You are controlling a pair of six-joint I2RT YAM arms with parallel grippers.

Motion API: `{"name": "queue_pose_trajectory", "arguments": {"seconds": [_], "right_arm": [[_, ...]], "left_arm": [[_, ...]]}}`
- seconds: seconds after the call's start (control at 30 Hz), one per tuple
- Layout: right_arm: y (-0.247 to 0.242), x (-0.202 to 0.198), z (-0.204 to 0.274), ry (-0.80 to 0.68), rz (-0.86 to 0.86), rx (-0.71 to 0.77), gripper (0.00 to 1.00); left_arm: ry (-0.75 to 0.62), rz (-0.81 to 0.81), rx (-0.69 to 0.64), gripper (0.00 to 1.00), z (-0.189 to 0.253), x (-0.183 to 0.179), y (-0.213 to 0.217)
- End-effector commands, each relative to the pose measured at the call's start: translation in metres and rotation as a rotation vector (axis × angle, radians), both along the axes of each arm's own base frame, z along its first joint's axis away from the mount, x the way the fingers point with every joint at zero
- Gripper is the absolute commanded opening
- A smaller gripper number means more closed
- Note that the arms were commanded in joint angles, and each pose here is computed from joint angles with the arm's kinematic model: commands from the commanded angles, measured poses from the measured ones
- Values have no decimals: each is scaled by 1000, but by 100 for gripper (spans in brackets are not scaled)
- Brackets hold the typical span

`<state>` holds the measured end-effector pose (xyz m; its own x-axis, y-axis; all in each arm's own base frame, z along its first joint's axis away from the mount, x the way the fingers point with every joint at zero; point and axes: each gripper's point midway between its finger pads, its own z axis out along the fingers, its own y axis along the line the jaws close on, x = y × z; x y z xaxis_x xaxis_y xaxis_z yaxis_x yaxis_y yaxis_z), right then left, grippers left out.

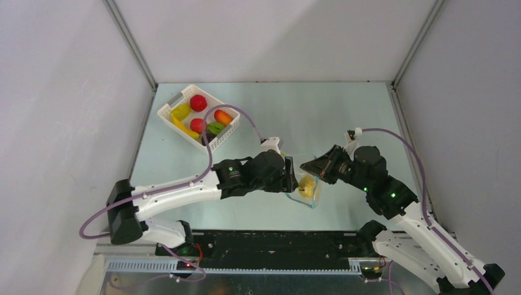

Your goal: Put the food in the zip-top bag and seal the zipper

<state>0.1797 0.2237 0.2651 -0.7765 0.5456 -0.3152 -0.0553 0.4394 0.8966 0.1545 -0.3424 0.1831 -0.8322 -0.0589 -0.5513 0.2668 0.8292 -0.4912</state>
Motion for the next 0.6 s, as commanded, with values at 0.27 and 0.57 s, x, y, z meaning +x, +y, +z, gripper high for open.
{"name": "queue_pose_trajectory", "arguments": {"seconds": [0.27, 0.57], "right_arm": [[-3, 3, 20, -63, -23, 48, 0], [-8, 9, 7, -47, -29, -1, 0]], "left_arm": [[19, 97, 99, 60, -9, 16, 1], [21, 118, 161, 21, -8, 15, 17]]}}
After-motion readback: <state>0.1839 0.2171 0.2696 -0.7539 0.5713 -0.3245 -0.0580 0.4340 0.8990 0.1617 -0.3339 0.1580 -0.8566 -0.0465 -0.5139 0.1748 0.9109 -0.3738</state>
